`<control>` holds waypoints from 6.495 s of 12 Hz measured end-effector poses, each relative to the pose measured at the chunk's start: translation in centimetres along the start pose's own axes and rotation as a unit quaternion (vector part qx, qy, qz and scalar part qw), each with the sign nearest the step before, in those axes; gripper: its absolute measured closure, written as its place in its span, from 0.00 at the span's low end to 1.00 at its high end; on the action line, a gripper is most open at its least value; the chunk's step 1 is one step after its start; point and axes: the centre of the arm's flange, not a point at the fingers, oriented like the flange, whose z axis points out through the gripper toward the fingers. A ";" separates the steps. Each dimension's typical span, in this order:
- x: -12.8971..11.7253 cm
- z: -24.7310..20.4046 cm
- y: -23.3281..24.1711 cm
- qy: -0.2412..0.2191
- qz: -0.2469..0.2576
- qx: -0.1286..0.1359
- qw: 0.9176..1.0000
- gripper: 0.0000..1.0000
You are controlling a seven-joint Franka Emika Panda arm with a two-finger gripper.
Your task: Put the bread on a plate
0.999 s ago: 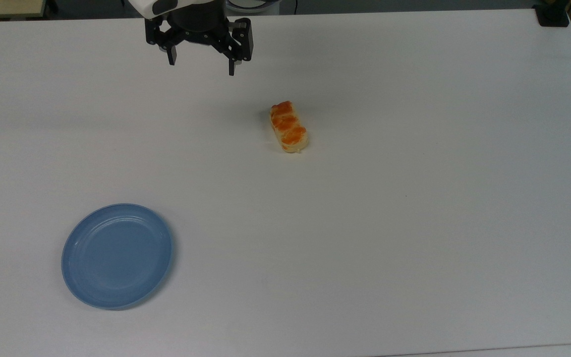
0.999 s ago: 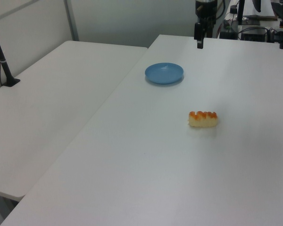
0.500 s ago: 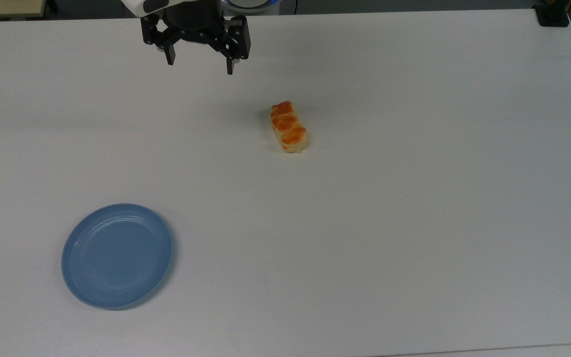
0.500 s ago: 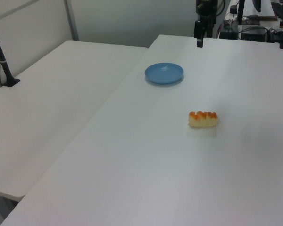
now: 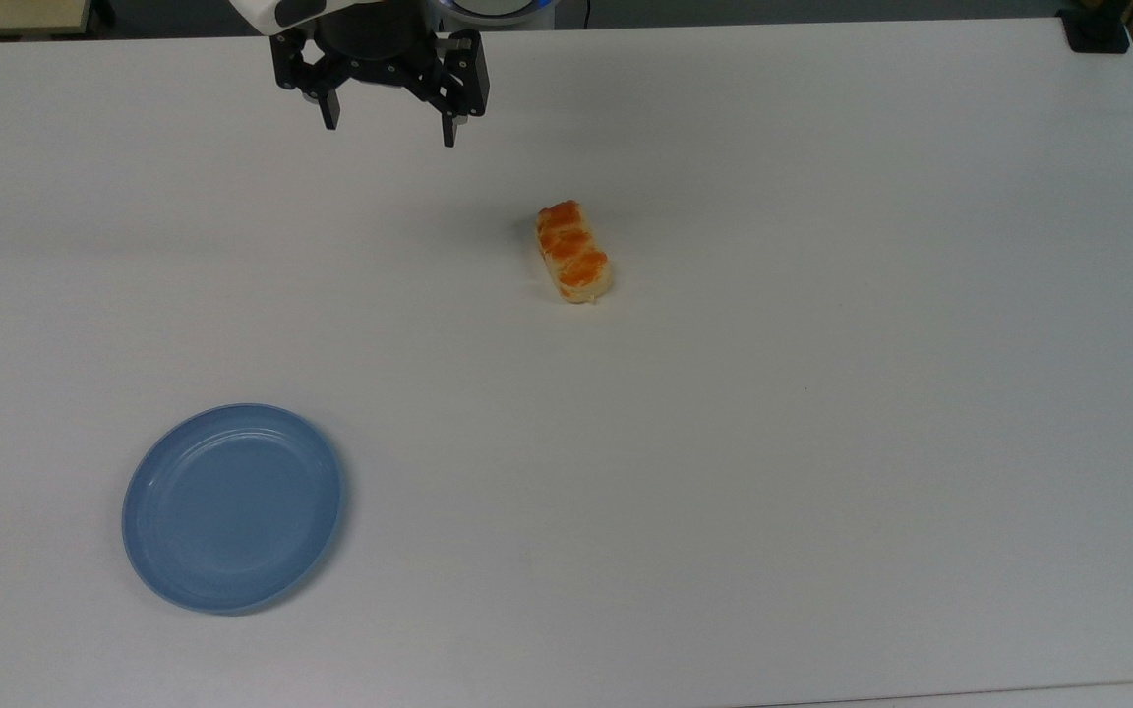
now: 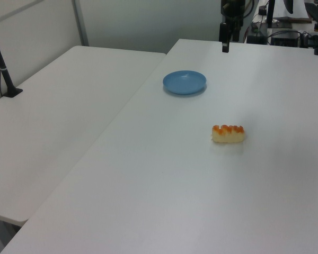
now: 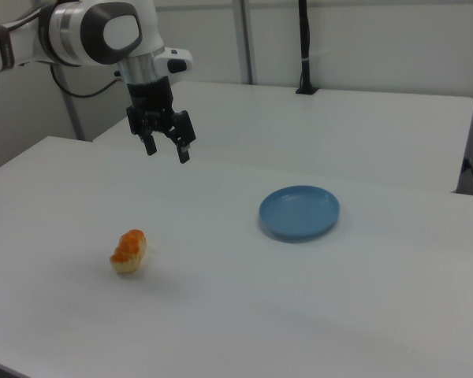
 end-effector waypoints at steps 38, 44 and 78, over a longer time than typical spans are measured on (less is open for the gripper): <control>1.2 5.8 -4.7 -0.011 -0.101 -0.023 0.995 0.75; 8.7 8.1 6.1 0.014 -0.013 -0.033 0.999 0.78; 4.5 5.2 0.9 0.019 0.066 -0.023 0.997 0.00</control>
